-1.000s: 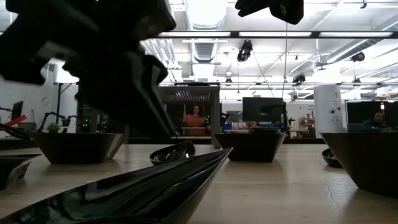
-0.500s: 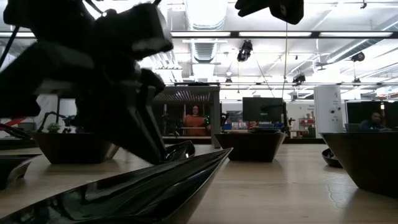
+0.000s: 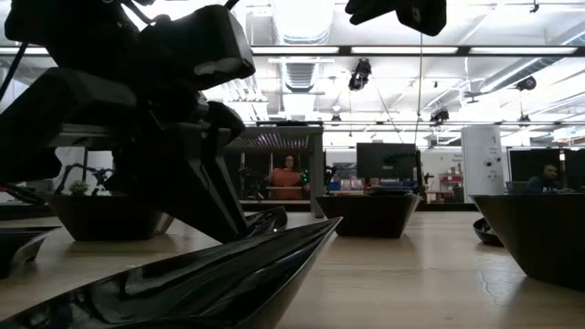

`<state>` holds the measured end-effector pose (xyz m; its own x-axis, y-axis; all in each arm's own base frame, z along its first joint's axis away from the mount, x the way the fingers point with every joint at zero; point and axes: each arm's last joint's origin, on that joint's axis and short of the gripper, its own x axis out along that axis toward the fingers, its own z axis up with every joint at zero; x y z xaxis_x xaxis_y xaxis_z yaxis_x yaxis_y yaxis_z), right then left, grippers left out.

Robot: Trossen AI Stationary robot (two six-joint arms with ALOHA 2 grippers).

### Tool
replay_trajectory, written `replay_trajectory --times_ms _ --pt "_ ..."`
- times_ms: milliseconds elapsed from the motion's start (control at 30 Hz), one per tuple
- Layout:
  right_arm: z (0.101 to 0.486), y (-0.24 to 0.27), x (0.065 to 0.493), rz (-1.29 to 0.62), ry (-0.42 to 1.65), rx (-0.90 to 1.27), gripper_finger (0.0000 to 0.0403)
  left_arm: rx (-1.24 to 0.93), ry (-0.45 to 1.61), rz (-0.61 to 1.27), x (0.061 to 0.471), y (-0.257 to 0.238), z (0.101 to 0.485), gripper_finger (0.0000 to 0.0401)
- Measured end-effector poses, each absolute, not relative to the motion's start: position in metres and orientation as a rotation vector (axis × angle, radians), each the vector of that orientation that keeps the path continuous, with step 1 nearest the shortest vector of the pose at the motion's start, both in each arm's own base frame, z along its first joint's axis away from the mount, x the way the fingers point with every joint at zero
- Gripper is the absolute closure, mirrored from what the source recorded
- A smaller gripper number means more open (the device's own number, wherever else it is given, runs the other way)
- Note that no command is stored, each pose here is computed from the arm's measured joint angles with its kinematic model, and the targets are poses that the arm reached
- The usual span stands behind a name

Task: Pick & Place Mini shaped plates
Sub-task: Stack the middle left drop-shaped plate on the other drop plate on the shelf

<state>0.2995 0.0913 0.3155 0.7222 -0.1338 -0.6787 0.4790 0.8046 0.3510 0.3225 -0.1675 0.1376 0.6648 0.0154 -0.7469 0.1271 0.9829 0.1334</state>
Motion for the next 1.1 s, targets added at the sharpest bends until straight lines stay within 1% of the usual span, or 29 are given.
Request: replay_trajectory --times_ms 667,767,900,1100 --pt "0.316 0.091 0.300 -0.359 0.686 0.543 0.0346 0.241 0.858 -0.087 0.326 -0.155 0.132 0.0339" --pt "0.316 0.091 0.300 -0.359 0.686 0.543 0.0346 0.223 0.866 -0.104 0.327 -0.153 0.132 0.0352" --pt "0.316 0.091 0.300 -0.359 0.686 0.543 0.0346 0.210 0.872 -0.118 0.328 -0.152 0.132 0.0392" --pt "0.316 0.091 0.300 -0.359 0.685 0.543 0.0346 0.182 0.877 -0.103 0.329 -0.149 0.134 0.0399"
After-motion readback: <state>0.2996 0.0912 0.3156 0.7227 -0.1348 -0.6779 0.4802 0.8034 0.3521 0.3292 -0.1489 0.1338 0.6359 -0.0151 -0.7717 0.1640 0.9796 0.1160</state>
